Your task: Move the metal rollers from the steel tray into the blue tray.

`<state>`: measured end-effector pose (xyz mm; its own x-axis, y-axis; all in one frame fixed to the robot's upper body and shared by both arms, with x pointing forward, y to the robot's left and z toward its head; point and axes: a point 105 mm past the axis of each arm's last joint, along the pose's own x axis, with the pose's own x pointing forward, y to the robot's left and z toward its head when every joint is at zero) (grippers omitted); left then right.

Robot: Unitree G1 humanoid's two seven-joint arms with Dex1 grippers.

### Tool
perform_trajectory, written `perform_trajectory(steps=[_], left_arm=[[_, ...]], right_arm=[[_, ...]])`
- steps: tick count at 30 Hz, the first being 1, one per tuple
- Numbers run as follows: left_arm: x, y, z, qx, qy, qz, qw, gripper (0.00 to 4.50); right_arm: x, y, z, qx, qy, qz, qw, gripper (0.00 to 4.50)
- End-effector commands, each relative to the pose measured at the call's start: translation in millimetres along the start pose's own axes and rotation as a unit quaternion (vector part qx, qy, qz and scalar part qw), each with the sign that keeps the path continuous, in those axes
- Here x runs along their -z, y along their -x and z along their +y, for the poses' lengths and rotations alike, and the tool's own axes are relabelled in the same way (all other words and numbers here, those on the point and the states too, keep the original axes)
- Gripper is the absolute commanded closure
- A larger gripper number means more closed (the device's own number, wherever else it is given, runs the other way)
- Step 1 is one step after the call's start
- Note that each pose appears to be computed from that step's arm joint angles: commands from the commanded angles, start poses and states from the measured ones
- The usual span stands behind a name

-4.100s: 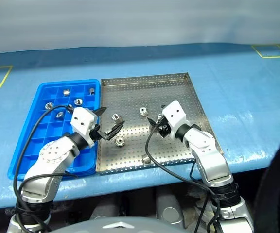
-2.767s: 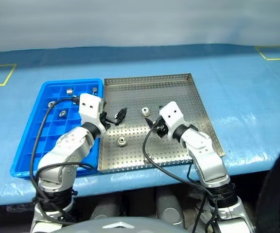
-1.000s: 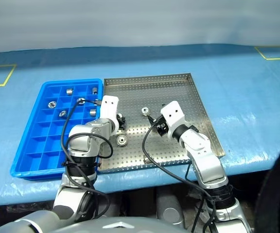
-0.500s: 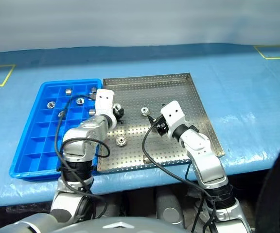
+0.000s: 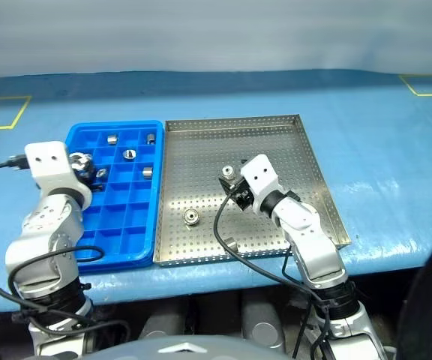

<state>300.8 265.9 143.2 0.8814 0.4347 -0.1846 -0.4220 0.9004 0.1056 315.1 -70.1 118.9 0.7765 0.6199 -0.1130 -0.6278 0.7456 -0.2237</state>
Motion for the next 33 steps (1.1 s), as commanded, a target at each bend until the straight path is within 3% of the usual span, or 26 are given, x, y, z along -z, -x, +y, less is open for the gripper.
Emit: perform_trajectory(steps=[1, 9, 19, 27, 30, 33], left_arm=[[-3.9, 0.2, -1.3, -0.009, 0.002, -0.014, 1.000, 2.82], [33.6, -8.9, 5.9, -0.038, -0.019, 0.042, 0.998, 2.82], [35.4, -10.3, 16.2, -0.059, -0.012, 0.043, 0.997, 2.82], [43.4, -12.5, 16.4, -0.067, -0.004, 0.066, 0.996, 0.24], [14.9, -11.2, -0.8, -0.012, 0.053, 0.004, 0.999, 0.24], [-17.1, 0.3, -40.8, 0.116, 0.082, -0.055, 0.988, 0.24]], right_arm=[[-14.2, -0.3, 0.1, -0.004, 0.014, -0.027, 1.000, 0.84], [-14.5, 2.8, -3.8, 0.007, 0.015, -0.027, 1.000, 0.84], [-14.9, 4.4, -7.4, 0.014, 0.018, -0.026, 0.999, 0.84], [-16.9, 3.2, -7.7, 0.016, 0.018, -0.029, 0.999, 0.84], [-17.7, 5.9, -9.0, 0.017, 0.020, -0.031, 0.999, 0.84], [-21.1, 10.8, -9.7, 0.009, 0.016, -0.036, 0.999, 0.84]])
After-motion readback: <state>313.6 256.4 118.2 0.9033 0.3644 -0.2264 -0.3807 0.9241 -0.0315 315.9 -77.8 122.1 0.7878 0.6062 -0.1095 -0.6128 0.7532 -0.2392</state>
